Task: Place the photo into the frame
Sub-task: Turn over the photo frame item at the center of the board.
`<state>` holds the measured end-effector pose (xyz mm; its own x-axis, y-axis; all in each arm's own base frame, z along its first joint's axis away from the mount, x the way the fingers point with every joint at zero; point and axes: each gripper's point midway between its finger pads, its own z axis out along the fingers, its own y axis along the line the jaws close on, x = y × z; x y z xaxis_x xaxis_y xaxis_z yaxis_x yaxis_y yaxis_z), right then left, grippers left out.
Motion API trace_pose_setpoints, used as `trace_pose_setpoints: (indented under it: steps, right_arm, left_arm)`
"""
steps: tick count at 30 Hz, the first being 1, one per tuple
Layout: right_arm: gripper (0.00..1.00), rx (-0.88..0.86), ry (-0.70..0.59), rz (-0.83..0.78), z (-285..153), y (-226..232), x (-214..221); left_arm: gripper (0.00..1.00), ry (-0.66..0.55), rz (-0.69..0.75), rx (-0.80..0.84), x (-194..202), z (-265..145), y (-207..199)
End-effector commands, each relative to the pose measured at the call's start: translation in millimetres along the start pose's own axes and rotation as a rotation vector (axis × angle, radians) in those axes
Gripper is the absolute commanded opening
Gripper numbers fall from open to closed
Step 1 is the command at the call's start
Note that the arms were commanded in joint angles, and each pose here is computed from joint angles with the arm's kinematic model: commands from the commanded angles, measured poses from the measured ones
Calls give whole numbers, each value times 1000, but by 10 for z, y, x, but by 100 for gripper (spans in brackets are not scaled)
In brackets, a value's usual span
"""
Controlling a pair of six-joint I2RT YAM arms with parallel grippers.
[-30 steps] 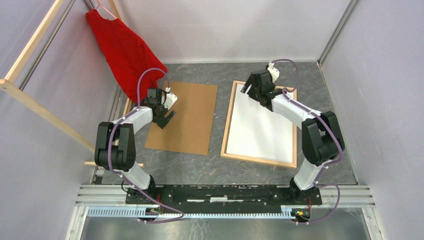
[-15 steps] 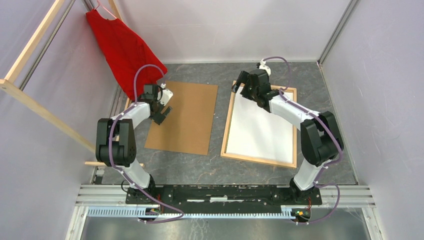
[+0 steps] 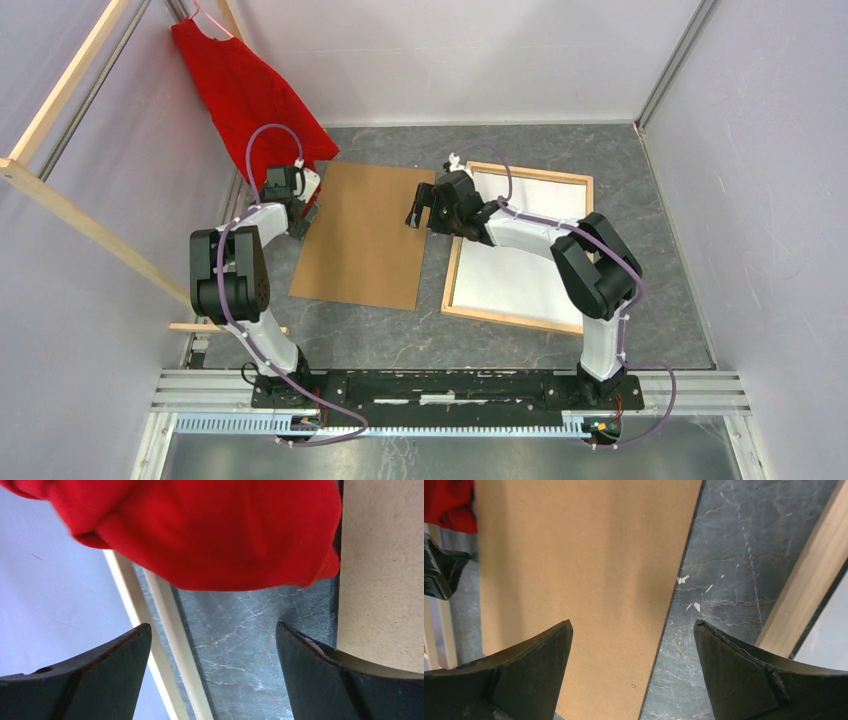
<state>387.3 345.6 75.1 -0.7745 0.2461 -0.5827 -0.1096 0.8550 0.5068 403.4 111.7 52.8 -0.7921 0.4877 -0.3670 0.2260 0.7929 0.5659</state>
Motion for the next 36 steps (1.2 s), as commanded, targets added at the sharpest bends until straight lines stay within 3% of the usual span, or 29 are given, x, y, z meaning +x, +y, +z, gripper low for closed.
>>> trace_pose_setpoints:
  steps: [1,7,14,22,29,36]
  right_arm:
    - [98,19,-9,30,79,97,-7]
    - [98,75,20,73,106,-42,222]
    - [98,104,77,88,212,-30,485]
    - [98,73,94,144,254,91,571]
    - [98,-186,78,257,122,640,398]
    - [97,-535,3,409,-408,1238,3]
  left_arm:
    - [99,9,19,-31,79,120,-45]
    - [100,1,-20,87,117,137,-358]
    - [100,23,48,165,191,30,-826]
    - [99,26,71,206,222,-1,-961]
    - [99,16,85,267,191,-37,-1074]
    - [99,11,114,332,223,-71,-1186]
